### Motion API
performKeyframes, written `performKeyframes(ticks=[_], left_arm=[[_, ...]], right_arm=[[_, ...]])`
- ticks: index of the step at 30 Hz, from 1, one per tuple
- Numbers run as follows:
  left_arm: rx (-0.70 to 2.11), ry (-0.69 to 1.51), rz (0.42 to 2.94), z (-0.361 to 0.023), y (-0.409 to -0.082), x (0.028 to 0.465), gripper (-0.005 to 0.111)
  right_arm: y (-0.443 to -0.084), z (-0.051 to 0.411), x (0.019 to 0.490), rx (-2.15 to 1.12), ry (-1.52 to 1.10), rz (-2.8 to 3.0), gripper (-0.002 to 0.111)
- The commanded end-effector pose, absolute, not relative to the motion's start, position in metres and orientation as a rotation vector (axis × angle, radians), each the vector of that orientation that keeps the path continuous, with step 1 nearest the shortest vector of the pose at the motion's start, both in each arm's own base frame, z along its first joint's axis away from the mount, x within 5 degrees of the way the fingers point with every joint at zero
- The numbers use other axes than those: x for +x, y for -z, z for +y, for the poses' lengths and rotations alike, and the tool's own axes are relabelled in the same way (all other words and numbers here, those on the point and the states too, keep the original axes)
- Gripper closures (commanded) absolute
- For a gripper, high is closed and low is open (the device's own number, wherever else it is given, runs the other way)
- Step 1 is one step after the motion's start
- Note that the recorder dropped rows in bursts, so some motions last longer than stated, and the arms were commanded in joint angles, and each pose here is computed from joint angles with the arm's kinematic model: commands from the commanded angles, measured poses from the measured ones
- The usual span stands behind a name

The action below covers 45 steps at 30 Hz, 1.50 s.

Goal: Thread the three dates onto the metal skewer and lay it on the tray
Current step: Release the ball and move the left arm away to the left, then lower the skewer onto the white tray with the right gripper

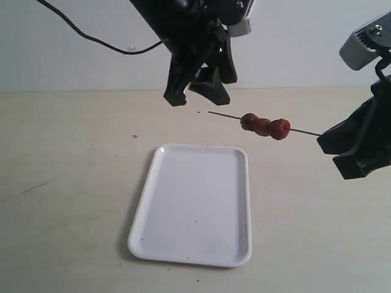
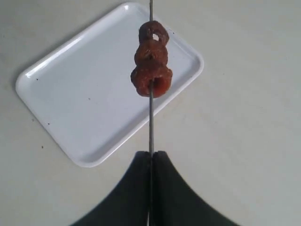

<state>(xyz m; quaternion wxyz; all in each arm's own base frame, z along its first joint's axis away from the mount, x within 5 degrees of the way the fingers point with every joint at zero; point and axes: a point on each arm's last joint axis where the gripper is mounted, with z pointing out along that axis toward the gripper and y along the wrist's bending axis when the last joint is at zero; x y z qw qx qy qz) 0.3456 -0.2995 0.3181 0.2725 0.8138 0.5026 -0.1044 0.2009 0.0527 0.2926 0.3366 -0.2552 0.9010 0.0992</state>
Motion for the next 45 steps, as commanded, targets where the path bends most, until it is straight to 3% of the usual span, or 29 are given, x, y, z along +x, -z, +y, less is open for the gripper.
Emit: performKeyframes(ticks=[1,5,10,13,14,15,20,23,28,39,45], left_arm=[[2.105,0.286,1.424,-0.288,-0.335,0.346,0.063],[1.882,0.319,1.742,-0.273,-0.341,0.354,0.063],[1.329,0.483,2.25,-0.252,-0.341,0.368,0.066],[1.174,0.526,2.338,-0.242,-0.346,0.369,0.085],[1.173,0.526,2.336,-0.239,-0.351,0.363,0.101],[1.182,0.524,2.333,-0.237,-0.352,0.36,0.106],[1.133,0.617,2.421,-0.229,-0.34,0.336,0.107],[1.009,0.63,2.387,-0.221,-0.329,0.323,0.107],[0.72,0.628,2.159,-0.183,-0.34,0.27,0.107],[0.578,0.684,1.959,-0.119,-0.357,0.16,0.107],[0.542,0.779,1.818,-0.093,-0.37,0.106,0.107]], right_arm=[[-0.296,0.052,0.203,-0.651,-0.248,2.336,0.108],[-0.297,0.053,0.203,-0.583,-0.284,2.343,0.108],[-0.299,0.055,0.208,-0.451,-0.353,2.277,0.108],[-0.297,0.054,0.213,-0.343,-0.366,2.21,0.108],[-0.293,0.052,0.215,-0.296,-0.357,2.189,0.108],[-0.29,0.051,0.215,-0.27,-0.351,2.182,0.108],[-0.264,0.058,0.21,-0.194,-0.329,2.137,0.108],[-0.254,0.069,0.203,-0.221,-0.335,2.118,0.108],[-0.231,0.075,0.191,-0.066,-0.374,2.097,0.108],[-0.19,0.105,0.189,-0.338,-0.312,2.237,0.108],[-0.18,0.101,0.205,-0.436,-0.088,2.187,0.108]])
